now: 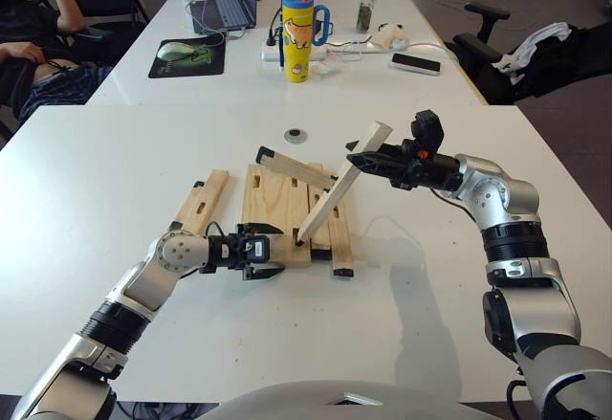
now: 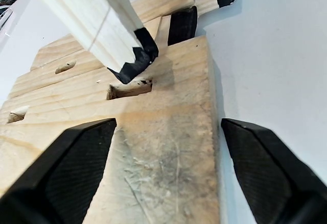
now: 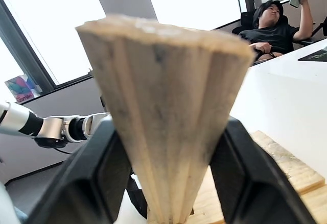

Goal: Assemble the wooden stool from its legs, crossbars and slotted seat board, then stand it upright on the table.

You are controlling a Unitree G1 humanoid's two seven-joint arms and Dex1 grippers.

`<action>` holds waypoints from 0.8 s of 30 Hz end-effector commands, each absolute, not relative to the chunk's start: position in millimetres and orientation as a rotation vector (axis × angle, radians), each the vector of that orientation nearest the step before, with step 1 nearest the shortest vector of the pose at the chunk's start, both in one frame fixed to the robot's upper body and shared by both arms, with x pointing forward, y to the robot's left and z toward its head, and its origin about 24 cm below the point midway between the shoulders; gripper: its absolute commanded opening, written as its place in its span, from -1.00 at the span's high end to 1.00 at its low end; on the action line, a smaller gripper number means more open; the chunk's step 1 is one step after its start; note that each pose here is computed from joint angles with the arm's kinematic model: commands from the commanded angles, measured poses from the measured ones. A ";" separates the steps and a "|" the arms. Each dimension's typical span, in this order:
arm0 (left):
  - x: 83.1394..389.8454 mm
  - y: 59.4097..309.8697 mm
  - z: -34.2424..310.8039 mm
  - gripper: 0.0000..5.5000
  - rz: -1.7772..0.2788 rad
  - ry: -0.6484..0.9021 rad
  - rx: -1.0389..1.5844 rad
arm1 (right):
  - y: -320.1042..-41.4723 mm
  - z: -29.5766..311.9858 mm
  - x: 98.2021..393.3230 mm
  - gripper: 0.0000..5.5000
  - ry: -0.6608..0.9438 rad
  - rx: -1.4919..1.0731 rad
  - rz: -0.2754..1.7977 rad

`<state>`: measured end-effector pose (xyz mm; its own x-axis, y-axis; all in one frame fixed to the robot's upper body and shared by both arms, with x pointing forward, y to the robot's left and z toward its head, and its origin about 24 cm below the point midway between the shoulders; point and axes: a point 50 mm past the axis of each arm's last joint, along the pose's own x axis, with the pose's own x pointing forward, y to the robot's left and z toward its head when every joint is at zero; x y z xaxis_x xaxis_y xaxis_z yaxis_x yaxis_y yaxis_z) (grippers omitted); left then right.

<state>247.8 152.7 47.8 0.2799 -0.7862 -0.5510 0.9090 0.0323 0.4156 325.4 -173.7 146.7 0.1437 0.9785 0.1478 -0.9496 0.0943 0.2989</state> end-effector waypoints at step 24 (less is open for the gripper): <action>221.2 152.5 16.1 -0.39 -1.316 0.366 0.739 | -122.8 130.5 292.9 0.26 0.209 -0.190 1.532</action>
<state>239.0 146.9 41.4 0.2781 -0.7876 -0.5499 0.9219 0.0580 0.3832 301.3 -127.5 165.6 -0.0155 0.9943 -0.1057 -0.9974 -0.0229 -0.0686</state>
